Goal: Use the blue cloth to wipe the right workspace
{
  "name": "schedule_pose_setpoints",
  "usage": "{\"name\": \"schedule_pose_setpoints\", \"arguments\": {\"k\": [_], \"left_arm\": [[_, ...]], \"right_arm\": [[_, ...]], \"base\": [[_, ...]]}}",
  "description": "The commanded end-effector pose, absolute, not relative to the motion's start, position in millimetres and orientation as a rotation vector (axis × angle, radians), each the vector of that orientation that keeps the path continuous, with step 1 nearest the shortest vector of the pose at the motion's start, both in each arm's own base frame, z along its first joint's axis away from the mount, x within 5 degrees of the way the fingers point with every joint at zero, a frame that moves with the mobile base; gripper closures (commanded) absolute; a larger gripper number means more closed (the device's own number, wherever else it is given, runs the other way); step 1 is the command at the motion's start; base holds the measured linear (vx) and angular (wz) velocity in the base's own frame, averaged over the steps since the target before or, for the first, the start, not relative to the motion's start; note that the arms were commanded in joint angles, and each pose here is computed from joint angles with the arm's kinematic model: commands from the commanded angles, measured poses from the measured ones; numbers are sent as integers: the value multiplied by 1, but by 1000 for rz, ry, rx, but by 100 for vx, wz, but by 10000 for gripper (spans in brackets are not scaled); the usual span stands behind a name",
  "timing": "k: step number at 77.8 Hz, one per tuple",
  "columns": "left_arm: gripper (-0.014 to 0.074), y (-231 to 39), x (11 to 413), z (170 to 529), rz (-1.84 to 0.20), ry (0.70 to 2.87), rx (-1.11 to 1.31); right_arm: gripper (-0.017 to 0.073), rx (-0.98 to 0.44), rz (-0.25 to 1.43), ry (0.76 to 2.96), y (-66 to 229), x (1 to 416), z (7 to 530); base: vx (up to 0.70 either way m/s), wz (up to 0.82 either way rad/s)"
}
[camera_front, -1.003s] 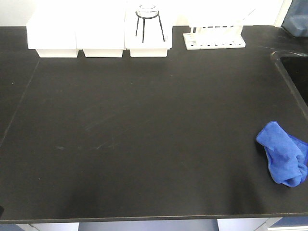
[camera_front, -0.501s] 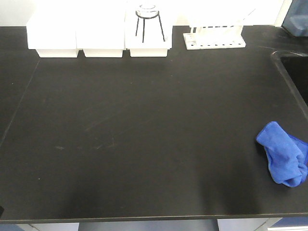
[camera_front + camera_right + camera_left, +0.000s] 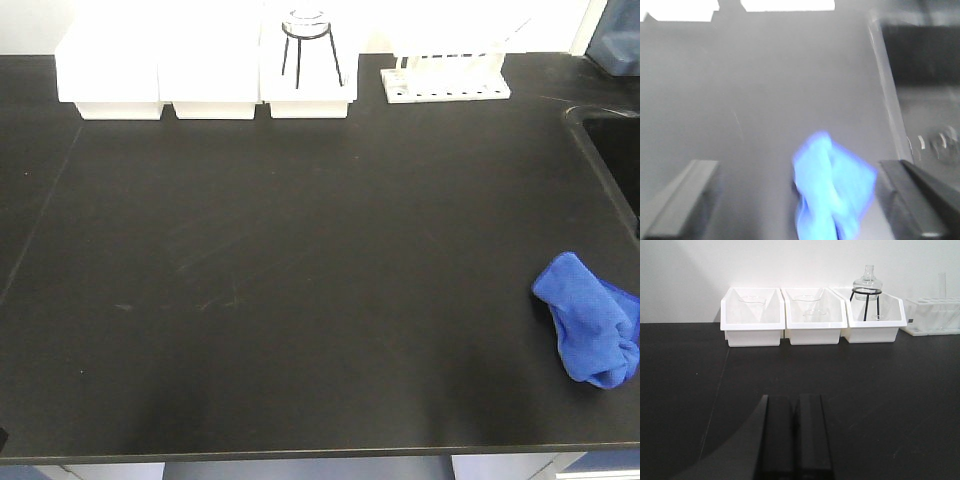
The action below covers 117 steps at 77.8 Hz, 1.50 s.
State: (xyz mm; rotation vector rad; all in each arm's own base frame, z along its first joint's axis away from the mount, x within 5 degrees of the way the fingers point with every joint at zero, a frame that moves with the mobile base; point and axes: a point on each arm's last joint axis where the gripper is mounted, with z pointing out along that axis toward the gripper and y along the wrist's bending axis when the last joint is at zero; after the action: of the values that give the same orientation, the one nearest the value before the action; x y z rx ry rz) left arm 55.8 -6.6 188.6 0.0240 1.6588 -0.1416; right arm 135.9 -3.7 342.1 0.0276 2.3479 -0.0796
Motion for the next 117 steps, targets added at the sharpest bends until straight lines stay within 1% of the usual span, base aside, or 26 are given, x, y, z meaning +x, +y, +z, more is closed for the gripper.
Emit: {"name": "schedule_pose_setpoints", "arguments": {"k": [1, 8, 30, 40, 56, 67, 76, 82, 86, 92, 95, 96, 98, 99, 100, 101, 102, 117], "left_arm": [[600, -6, 54, 205, -143, 1541, 13], [600, -6, 54, 205, -143, 1541, 13], [600, -6, 54, 205, -143, 1541, 13], [600, -6, 54, 205, -143, 1541, 13], [600, -6, 54, 205, -143, 1541, 13], [600, -6, 54, 205, -143, 1541, 13], [600, -6, 54, 205, -143, 1541, 13], [600, -6, 54, 205, -143, 1541, 13], [600, -6, 54, 205, -143, 1541, 13], [600, -6, 54, 205, -143, 1541, 13], [600, -6, 54, 205, -143, 1541, 13], [600, -6, 54, 205, -143, 1541, 13], [600, -6, 54, 205, -143, 1541, 13], [600, -6, 54, 205, -143, 1541, 13], [600, -6, 54, 205, -143, 1541, 13], [600, -6, 54, 205, -143, 1541, 13], [600, -6, 54, 205, -143, 1541, 13], [600, -6, 54, 205, -143, 1541, 13]], "right_arm": [[-141, 52, -168, 2321, -10, 146, 350], [-118, 42, -203, 2403, -12, 162, 338], [-21, 20, -196, 2659, -8, 216, 287], [-15, 5, -201, 2755, -8, 235, 261], [-15, -11, -205, 2893, -7, 255, 223], [-15, -43, -245, 2971, -8, 264, 201], [-15, -51, -248, 3020, -8, 270, 183], [7, -57, -246, 3034, -8, 273, 175], [57, -59, -245, 3041, -8, 274, 172], [215, -62, -248, 3037, -8, 274, 173], [333, -62, -248, 3032, -8, 274, 174], [354, -62, -248, 3030, -8, 274, 175], [438, -61, -248, 3026, -8, 274, 176], [459, -61, -248, 3023, -8, 274, 176], [521, -60, -247, 3019, -8, 273, 178], [560, -59, -247, 3014, -8, 273, 179], [578, -59, -247, 3013, -8, 273, 179], [569, -27, -213, 2876, -7, 263, 216]], "base": [[0, 0], [0, 0], [0, 0], [0, 0], [0, 0], [0, 0], [0, 0], [0, 0], [0, 0], [0, 0], [0, 0], [0, 0], [0, 0], [0, 0], [0, 0], [0, 0], [0, 0], [0, 0]]}}
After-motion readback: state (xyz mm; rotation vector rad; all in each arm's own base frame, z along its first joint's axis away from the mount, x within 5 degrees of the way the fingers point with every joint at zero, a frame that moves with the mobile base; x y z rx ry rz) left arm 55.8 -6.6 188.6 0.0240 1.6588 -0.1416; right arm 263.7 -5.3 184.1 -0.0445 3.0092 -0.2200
